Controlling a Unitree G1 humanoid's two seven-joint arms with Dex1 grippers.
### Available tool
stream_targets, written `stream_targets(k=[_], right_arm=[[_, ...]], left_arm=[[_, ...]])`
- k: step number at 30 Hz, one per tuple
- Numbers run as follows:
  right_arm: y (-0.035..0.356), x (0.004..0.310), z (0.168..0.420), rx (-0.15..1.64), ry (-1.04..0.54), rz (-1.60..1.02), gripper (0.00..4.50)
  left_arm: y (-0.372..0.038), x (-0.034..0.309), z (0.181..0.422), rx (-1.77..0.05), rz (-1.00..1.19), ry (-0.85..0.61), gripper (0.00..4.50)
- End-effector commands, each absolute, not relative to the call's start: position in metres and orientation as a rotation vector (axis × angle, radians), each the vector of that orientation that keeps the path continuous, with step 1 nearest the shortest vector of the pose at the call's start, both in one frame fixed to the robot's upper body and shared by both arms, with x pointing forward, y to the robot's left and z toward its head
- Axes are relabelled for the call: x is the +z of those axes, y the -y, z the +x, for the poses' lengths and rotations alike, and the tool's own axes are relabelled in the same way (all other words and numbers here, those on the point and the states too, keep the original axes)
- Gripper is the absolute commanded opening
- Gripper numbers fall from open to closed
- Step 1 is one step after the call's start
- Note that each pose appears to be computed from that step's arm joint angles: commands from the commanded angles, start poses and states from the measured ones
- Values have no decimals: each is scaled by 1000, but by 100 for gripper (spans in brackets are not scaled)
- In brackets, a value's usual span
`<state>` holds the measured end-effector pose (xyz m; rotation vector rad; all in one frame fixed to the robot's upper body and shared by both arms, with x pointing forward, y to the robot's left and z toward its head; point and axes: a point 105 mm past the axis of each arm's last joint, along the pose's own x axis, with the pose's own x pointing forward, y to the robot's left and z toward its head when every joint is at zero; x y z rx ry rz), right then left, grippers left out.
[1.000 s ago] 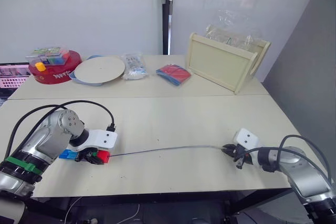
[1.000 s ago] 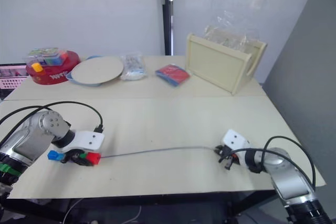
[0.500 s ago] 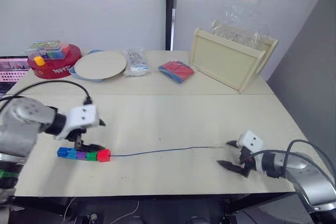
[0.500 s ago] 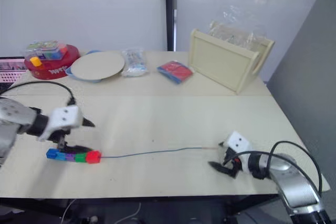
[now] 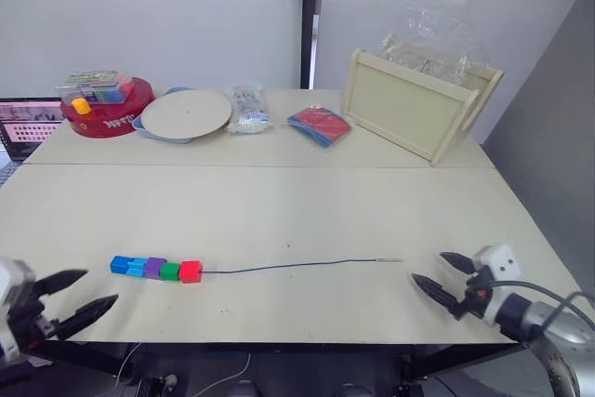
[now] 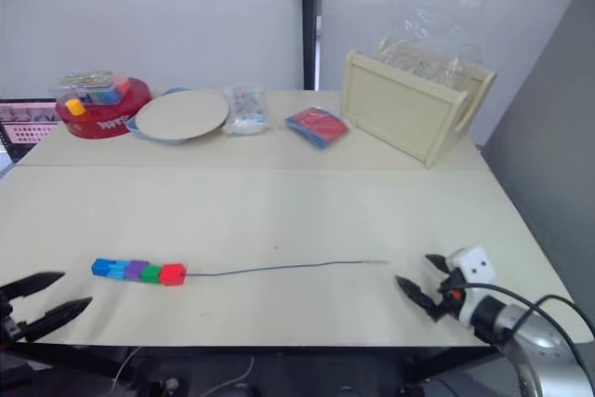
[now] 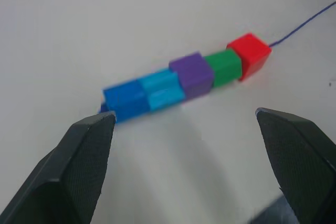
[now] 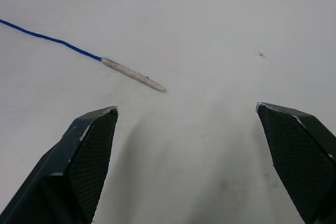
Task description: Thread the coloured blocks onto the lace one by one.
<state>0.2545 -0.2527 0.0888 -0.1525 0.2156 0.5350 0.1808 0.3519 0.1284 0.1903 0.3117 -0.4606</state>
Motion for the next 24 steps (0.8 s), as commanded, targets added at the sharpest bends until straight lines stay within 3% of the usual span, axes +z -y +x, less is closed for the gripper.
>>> stream_targets(k=[1, 8, 24], right_arm=[[272, 86, 243, 506, -203, -180, 445], [290, 69, 235, 487, -218, -210, 445], [288, 66, 242, 497, -210, -225, 445]], left_arm=[[-365, 124, 172, -403, 216, -293, 450], [-383, 103, 172, -362, 191, -322, 450], [-378, 106, 195, -411, 203, -311, 450]])
